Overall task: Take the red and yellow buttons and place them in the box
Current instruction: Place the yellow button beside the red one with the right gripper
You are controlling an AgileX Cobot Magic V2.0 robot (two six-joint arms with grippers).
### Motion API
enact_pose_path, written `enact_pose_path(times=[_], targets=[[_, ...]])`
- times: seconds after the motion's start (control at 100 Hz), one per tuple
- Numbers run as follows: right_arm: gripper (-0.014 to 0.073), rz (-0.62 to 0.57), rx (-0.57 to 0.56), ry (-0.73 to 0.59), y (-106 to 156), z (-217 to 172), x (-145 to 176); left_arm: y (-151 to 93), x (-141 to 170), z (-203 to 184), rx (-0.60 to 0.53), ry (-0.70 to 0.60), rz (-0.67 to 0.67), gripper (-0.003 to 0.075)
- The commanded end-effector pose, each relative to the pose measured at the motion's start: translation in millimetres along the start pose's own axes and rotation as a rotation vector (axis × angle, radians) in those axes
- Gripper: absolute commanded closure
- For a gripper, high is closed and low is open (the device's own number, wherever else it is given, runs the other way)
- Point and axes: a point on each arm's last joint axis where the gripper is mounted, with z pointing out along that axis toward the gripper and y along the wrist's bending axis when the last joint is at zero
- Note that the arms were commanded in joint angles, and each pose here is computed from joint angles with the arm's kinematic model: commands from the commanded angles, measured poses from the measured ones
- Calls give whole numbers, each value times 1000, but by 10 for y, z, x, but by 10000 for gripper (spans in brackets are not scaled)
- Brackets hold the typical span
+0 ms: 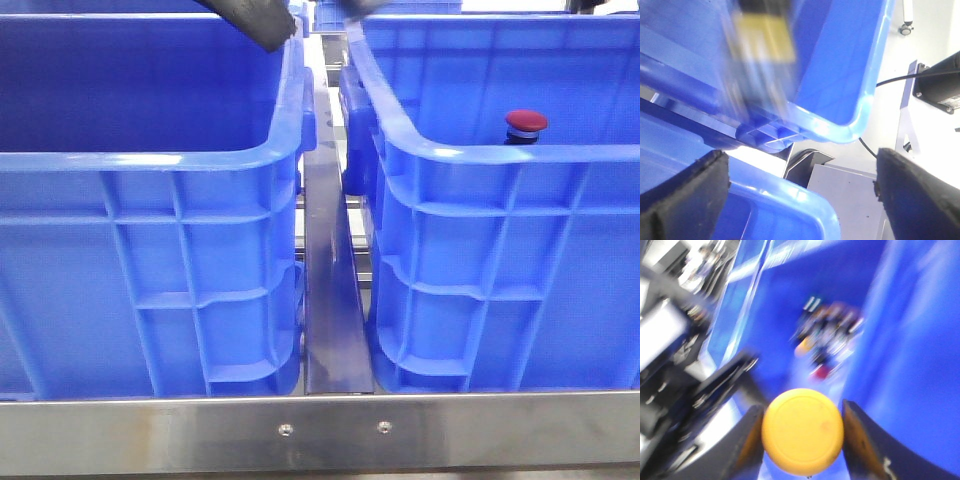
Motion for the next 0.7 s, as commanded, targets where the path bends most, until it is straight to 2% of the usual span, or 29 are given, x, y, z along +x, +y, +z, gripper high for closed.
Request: enact_pose_path(times=[0.0, 0.13, 0.23, 0.48, 0.69], targets=[[396, -123, -17, -87, 121, -237, -178, -163, -109, -192, 9, -87, 31, 154], [396, -250, 114, -107, -81, -443, -230, -164, -108, -192, 10, -85, 31, 154], [396, -351, 247, -65, -228, -526, -218, -165, -107, -192, 11, -85, 31, 154], [396, -476, 533, 5, -475, -638, -228, -165, -107, -192, 11, -85, 31, 154], [401, -531, 713, -59, -596, -725, -332, -165, -107, -192, 11, -85, 31, 154]])
